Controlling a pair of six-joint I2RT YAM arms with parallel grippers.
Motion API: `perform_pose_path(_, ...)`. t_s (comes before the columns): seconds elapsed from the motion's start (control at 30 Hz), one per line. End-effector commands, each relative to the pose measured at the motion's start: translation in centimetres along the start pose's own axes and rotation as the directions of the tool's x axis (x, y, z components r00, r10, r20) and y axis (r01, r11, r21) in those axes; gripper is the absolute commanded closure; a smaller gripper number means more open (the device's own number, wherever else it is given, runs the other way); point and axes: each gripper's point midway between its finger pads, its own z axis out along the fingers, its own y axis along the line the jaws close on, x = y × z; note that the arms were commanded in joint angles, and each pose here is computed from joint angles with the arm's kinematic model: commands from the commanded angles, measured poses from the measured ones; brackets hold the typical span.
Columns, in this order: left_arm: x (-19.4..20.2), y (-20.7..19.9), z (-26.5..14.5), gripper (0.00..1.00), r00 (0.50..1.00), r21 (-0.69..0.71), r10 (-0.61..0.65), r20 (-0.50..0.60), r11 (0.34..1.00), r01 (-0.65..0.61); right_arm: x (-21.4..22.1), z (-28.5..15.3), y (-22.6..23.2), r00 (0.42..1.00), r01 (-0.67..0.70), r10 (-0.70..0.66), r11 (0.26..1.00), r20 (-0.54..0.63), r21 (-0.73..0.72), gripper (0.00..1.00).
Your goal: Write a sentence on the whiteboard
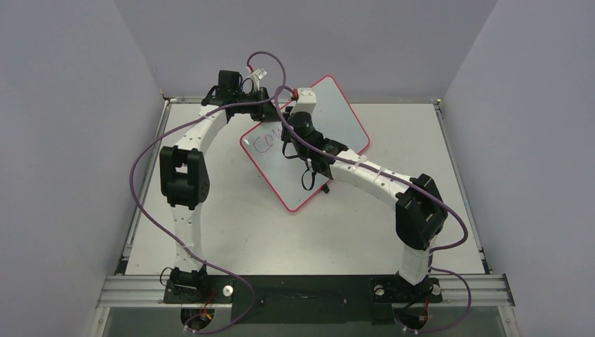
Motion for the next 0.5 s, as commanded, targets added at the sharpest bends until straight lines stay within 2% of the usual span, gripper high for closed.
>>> perform_pose_path(0.0, -0.6, -2.0, -0.1, 1.00, 0.992, -0.003, 0.124, 0.020, 0.992, -0.124, -3.6, 0.2, 0.3, 0.997, -0.028, 0.028, 1.000, 0.074, 0.000, 1.00)
perform_pose_path(0.47, -0.8, -1.9, -0.4, 1.00, 0.992, -0.002, 0.120, 0.033, 0.993, -0.120, -2.3, 1.2, 0.1, 0.999, -0.023, 0.023, 1.000, 0.046, 0.002, 1.00)
